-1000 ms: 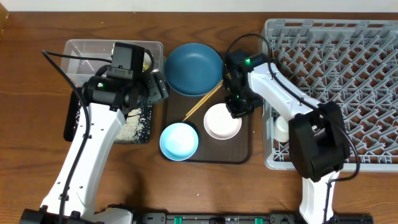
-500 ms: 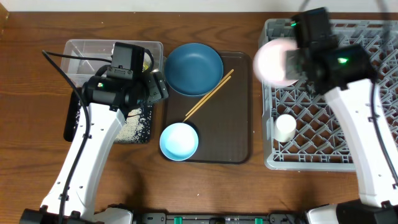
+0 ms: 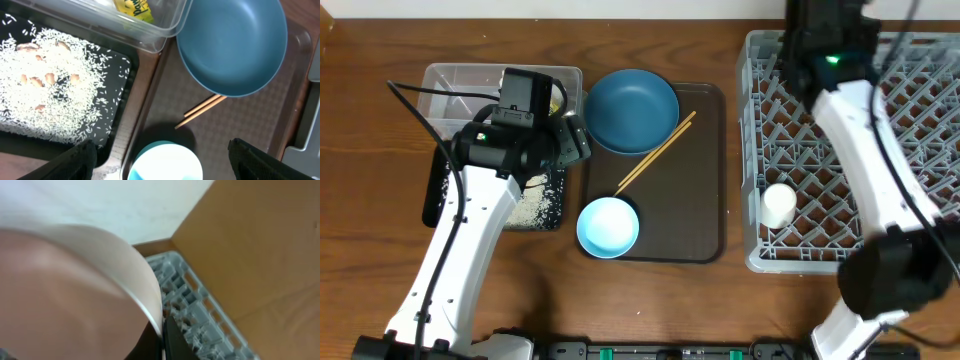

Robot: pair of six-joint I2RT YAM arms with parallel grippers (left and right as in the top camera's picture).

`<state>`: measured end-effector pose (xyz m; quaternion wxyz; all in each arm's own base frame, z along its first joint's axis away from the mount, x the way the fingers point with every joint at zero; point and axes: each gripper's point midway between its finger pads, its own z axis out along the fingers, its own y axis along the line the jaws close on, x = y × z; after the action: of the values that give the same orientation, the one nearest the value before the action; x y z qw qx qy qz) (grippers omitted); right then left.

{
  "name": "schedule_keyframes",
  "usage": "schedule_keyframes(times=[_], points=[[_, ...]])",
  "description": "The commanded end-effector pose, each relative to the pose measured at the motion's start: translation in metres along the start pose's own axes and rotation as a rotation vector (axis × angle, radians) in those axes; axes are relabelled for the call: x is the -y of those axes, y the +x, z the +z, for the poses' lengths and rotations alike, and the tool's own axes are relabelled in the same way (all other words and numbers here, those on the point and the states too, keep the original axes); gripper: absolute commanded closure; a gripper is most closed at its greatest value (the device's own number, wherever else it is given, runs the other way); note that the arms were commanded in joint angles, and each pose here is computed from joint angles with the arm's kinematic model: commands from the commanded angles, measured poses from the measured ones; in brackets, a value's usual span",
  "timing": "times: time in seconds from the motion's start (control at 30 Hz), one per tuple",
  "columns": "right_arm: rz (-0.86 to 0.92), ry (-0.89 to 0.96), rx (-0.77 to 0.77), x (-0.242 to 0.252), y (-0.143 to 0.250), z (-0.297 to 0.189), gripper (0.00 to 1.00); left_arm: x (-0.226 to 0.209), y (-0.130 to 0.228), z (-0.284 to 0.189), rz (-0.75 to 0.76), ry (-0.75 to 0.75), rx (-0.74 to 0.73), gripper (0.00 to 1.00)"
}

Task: Sort waste into correct bins and load items into the dishwasher rack
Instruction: 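Place the white bowl upright at the back of the rack, release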

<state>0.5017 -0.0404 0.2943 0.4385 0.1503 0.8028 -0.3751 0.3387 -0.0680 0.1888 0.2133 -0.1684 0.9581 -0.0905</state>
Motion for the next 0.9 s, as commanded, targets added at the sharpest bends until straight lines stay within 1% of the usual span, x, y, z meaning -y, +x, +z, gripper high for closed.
schedule_keyframes(times=[0.0,0.23,0.4,0.5,0.63,0.87], points=[[-0.225,0.117,0.006,-0.016,0.008,0.012,0.99,0.000,-0.004,-0.002,-0.005,-0.003,0.010,0.13],[-0.328,0.092,0.041,-0.081,0.026,0.024,0.99,0.000,-0.004,-0.002,-0.005,-0.003,0.010,0.13],[-0.390,0.078,0.022,-0.107,0.048,0.030,0.99,0.000,-0.004,-0.002,-0.005,-0.003,0.010,0.13],[-0.442,0.083,-0.001,-0.111,0.060,0.030,0.99,0.000,-0.004,-0.002,-0.005,-0.003,0.009,0.13],[-0.457,0.091,-0.025,-0.109,0.068,0.030,0.99,0.000,-0.004,-0.002,-0.005,-0.003,0.010,0.13],[-0.397,0.173,-0.027,-0.089,0.062,0.040,0.99,0.000,-0.004,-0.002,-0.005,-0.003,0.010,0.13]])
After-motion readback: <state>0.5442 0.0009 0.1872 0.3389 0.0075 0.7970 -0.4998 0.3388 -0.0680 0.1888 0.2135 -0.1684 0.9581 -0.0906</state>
